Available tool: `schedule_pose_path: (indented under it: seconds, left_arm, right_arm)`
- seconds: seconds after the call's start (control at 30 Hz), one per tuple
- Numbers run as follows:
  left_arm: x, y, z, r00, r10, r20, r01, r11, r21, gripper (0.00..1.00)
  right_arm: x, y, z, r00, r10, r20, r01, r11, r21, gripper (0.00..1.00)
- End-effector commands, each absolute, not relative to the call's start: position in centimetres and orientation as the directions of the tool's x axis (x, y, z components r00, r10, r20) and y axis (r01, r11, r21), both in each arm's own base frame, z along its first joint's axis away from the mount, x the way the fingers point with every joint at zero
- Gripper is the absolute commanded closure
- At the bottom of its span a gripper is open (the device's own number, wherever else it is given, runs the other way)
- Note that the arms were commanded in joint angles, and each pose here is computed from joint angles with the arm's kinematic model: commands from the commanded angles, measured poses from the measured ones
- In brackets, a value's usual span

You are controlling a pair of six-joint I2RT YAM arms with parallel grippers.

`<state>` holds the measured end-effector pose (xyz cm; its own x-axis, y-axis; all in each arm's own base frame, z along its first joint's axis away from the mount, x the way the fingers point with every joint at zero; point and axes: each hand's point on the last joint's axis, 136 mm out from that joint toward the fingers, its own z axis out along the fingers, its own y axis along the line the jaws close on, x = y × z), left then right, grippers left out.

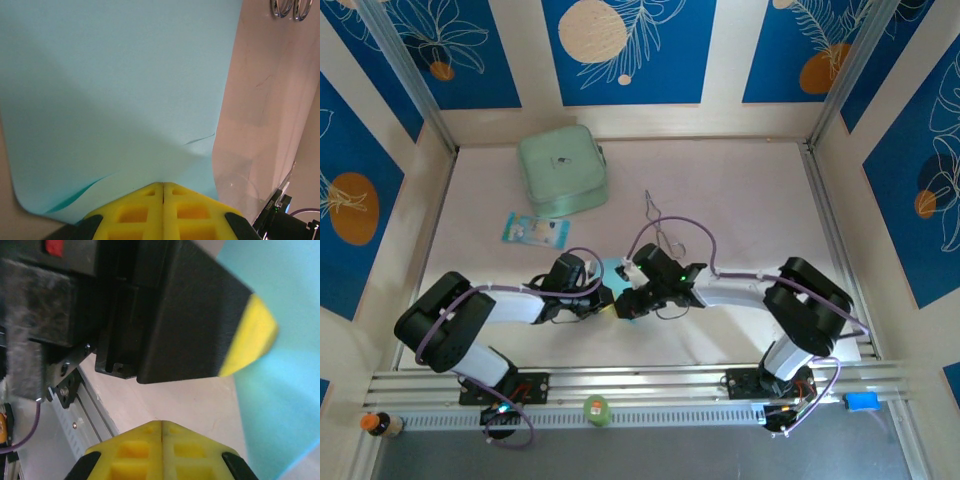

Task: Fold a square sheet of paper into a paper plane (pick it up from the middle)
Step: Perform the third fold on the triangle at the bottom-center of the table.

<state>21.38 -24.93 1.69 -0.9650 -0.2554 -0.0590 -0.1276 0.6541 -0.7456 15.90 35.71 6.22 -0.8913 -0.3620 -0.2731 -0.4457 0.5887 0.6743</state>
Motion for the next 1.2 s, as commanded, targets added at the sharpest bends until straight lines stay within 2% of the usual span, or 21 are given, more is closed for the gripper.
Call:
schedule_pose_path:
  seconds: [0.0,0.37,1.17]
  left_arm:
    - [20.1,-23.5,-0.4,-0.968,-0.246,-0.045,-0.151,0.717,-0.681,1.00]
    - [20.1,-23.6,-0.2,-0.969,-0.242,-0.048,-0.146,0.717,-0.681,1.00]
    - [19.8,-22.7,-1.0,-0.968,-0.247,-0.049,-0.157,0.745,-0.648,1.00]
  right_arm:
    - [15.7,36.4,5.6,-0.898,-0.372,-0.234,-0.426,0.607,0.671,0.96]
    - [16.6,35.4,2.3,-0.915,-0.358,-0.184,-0.392,0.687,0.612,0.97]
    - [12.3,30.6,1.0,-0.944,-0.315,-0.099,-0.298,0.687,0.663,0.95]
